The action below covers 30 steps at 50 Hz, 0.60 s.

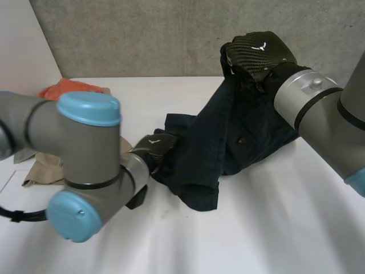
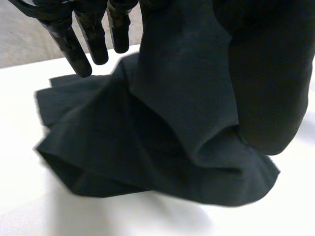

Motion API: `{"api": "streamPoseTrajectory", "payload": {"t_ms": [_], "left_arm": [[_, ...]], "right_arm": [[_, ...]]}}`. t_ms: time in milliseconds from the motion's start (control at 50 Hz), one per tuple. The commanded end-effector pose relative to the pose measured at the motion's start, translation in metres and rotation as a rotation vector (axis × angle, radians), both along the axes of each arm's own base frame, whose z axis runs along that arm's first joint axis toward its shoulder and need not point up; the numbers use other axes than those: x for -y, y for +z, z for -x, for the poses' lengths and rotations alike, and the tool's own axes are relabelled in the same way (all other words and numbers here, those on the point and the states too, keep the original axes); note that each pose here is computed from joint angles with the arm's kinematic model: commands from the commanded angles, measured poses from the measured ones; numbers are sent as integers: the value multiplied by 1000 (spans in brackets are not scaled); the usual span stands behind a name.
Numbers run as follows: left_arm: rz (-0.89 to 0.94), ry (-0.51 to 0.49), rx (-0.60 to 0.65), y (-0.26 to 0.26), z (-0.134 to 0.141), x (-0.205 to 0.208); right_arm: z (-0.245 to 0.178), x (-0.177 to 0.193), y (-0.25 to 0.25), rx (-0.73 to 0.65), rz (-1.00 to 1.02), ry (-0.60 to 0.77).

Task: Fold the laundry.

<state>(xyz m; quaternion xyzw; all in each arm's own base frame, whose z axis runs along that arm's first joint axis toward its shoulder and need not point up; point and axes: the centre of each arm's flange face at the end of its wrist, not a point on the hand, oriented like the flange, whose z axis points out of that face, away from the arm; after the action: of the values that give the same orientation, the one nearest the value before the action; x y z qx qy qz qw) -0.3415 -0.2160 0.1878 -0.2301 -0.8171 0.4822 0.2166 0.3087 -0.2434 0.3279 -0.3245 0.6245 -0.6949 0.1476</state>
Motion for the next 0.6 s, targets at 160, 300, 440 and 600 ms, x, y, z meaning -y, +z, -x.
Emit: {"api": "streamPoseTrajectory", "payload": {"t_ms": [160,300,440,600], "left_arm": [[-37,51,-56,-6,29,2],[156,134,80,43,-13,48],[331,-103,347,52,-19,68],[322,-74,439,-8,0,100]], "right_arm": [[14,12,-6,-13,42,-57],[26,36,-46,-175,14,-85],[19,36,-106,-294,-97,-19],[-10,40,-149,-258,-110,-37]]}}
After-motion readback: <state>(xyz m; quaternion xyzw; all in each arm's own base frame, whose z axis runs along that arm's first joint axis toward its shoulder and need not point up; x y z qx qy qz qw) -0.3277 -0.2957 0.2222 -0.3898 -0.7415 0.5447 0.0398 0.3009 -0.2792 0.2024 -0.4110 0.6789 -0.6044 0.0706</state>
